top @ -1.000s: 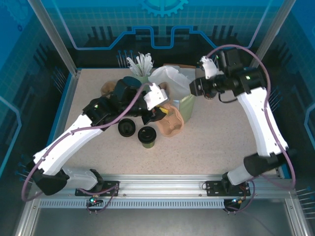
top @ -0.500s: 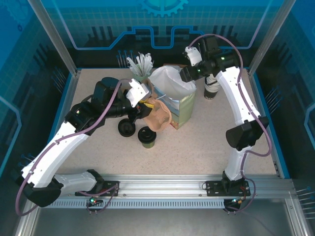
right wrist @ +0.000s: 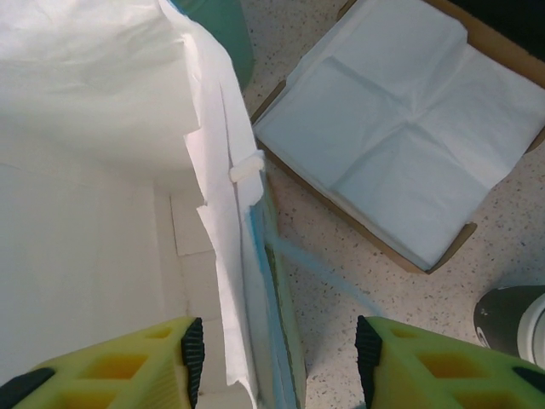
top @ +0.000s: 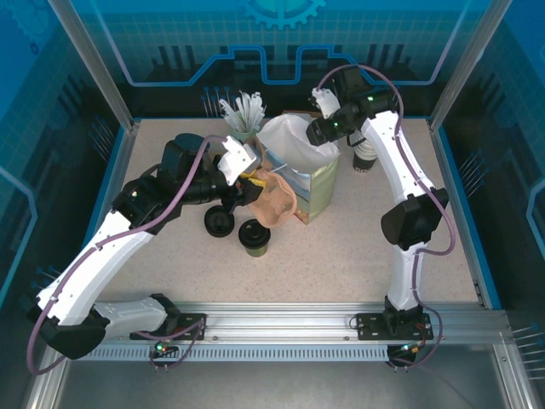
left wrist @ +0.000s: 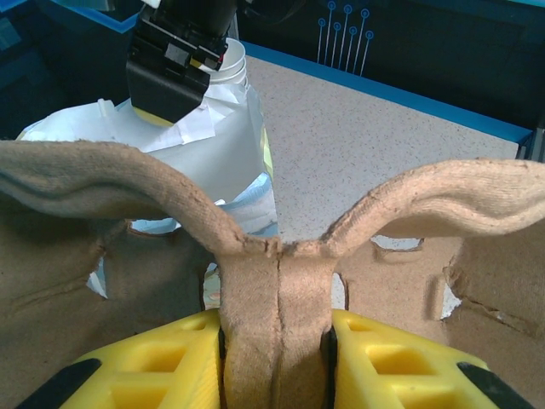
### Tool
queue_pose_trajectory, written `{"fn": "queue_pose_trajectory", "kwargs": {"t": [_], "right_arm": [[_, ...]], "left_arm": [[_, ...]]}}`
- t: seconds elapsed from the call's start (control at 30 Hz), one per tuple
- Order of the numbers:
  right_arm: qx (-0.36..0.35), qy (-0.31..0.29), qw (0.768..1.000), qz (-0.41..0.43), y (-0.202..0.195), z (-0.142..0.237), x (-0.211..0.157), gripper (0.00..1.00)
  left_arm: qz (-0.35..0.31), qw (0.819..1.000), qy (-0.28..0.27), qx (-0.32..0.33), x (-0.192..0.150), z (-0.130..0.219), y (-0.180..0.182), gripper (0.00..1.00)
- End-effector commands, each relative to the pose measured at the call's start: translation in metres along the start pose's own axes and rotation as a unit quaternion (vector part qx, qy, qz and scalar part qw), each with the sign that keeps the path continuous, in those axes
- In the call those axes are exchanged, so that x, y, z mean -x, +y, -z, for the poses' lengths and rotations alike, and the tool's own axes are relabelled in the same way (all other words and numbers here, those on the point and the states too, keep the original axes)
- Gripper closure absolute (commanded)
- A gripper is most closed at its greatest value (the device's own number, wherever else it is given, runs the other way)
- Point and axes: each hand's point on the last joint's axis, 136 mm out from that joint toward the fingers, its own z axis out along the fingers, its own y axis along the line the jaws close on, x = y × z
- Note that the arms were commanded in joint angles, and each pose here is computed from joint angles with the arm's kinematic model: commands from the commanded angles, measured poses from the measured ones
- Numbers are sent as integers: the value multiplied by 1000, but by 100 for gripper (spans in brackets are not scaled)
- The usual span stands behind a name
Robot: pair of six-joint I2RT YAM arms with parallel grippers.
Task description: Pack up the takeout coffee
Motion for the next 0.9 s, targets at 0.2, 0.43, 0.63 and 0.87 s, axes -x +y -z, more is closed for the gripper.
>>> {"fn": "queue_pose_trajectory", "kwargs": {"t": [0.2, 0.43, 0.63, 0.87], "right_arm": [[21, 2, 1000, 5, 5, 9, -1, 82], [14, -17, 1000, 12, 17, 52, -8, 100], [5, -31, 999, 12, 29, 91, -29, 100], [-21, -39, 999, 11, 42, 129, -66, 100]], "left_arm": [[8, 1000, -18, -11, 13, 8, -3, 67], [20, 999, -33, -19, 21, 10, -6, 67], [30, 998, -46, -34, 30, 12, -11, 67], [44, 996, -60, -48, 38, 13, -14, 67]]}}
